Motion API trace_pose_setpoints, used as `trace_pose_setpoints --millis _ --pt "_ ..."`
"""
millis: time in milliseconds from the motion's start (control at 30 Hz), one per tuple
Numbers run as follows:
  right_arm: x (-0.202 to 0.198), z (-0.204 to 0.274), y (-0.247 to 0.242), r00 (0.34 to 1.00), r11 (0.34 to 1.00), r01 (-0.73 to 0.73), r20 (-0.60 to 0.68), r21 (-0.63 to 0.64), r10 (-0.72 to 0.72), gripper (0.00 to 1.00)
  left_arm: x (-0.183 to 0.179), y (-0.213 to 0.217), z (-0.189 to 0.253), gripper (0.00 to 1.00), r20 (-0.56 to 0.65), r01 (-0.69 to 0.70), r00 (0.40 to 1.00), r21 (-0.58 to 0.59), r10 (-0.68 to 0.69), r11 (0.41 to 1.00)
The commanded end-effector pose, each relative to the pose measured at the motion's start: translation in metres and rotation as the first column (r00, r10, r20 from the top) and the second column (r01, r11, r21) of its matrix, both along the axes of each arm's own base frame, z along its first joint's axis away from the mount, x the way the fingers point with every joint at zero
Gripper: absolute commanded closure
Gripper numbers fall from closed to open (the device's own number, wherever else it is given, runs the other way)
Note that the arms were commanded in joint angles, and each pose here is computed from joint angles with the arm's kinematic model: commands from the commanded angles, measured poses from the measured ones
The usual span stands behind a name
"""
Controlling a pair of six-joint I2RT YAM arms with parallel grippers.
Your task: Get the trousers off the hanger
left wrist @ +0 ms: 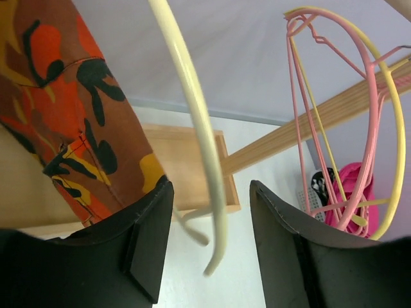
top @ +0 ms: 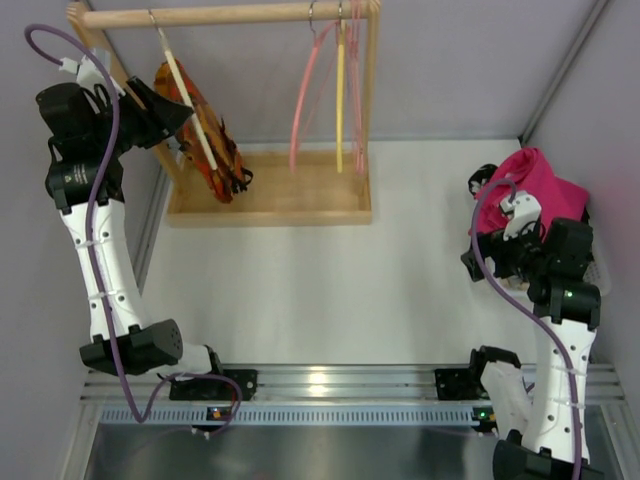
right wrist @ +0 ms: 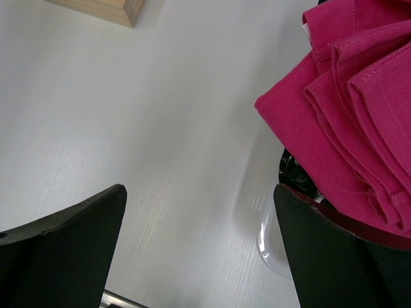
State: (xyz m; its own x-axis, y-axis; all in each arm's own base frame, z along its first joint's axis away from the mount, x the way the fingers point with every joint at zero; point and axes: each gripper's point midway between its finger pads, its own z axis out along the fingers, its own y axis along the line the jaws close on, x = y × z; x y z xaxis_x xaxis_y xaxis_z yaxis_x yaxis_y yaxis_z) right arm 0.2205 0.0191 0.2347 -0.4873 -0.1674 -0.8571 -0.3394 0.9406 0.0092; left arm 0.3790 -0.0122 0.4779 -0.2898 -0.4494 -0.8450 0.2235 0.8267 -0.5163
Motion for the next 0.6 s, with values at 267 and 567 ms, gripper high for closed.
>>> trace_pose_setpoints --millis 267,567 --pt "0.003 0.004 0.0 1.0 1.0 -0.003 0.027 0.003 0.003 0.01 0.015 -0.017 0.023 0.48 0.088 0.098 0.993 -0.26 -0.078 0.961" --pt "0.003 0.004 0.0 1.0 1.0 -0.002 0.026 0.006 0.001 0.01 0.03 -0.02 0.029 0.49 0.156 0.151 0.983 -0.374 -0.099 0.915"
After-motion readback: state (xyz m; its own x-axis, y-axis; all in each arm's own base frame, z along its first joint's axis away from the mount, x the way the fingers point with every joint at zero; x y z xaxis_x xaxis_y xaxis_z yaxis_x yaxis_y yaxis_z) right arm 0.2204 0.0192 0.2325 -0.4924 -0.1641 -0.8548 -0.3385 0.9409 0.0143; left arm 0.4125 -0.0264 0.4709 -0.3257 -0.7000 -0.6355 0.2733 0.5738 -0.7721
